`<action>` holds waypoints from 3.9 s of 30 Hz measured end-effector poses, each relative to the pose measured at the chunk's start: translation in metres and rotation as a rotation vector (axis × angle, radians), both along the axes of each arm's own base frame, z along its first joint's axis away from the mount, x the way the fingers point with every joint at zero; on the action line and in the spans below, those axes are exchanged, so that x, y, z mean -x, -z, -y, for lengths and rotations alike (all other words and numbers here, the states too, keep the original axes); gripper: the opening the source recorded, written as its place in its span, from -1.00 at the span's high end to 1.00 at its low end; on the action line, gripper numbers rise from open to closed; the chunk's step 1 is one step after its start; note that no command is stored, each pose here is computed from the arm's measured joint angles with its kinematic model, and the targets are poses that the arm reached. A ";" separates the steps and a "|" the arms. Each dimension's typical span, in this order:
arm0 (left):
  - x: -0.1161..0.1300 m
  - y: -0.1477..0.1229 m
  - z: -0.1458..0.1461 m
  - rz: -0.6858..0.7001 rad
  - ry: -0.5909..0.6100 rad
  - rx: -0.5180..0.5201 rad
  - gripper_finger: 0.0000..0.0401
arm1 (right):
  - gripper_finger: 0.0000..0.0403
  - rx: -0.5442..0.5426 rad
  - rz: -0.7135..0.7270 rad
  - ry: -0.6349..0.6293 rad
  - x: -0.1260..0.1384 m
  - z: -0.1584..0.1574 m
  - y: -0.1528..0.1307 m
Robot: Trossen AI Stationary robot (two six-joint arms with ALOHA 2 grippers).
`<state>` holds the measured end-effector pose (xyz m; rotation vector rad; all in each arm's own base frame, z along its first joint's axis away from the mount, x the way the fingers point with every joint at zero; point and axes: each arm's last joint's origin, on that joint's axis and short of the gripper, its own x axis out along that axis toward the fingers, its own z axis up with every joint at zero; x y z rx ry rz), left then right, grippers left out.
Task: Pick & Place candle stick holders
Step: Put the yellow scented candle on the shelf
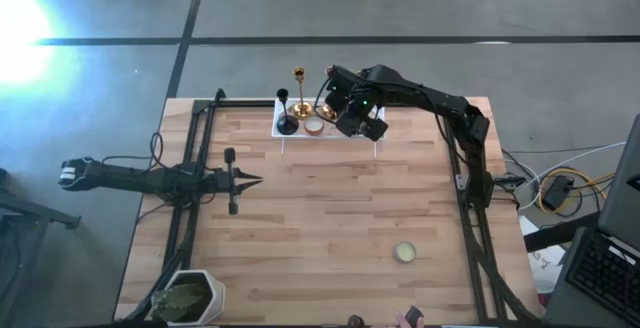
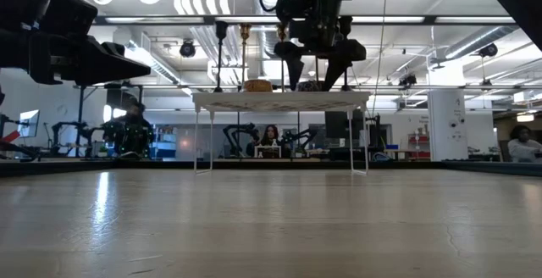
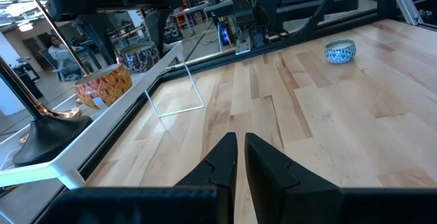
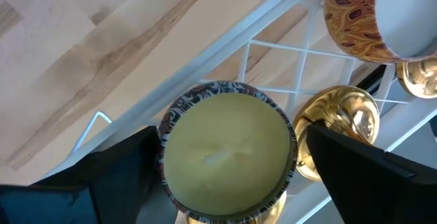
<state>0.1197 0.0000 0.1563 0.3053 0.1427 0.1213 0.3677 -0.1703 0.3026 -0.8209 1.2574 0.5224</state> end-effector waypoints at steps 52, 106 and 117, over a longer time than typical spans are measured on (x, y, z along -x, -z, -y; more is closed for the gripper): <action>0.000 0.000 0.000 0.000 0.000 0.000 0.83 | 0.26 0.197 0.195 -0.027 -0.019 -0.042 -0.033; 0.000 0.000 0.000 0.000 0.000 0.000 0.83 | 0.96 0.325 0.061 0.180 -0.015 -0.033 0.001; 0.000 0.000 0.000 0.000 0.000 0.000 0.83 | 0.96 0.347 0.093 0.113 -0.020 -0.039 -0.008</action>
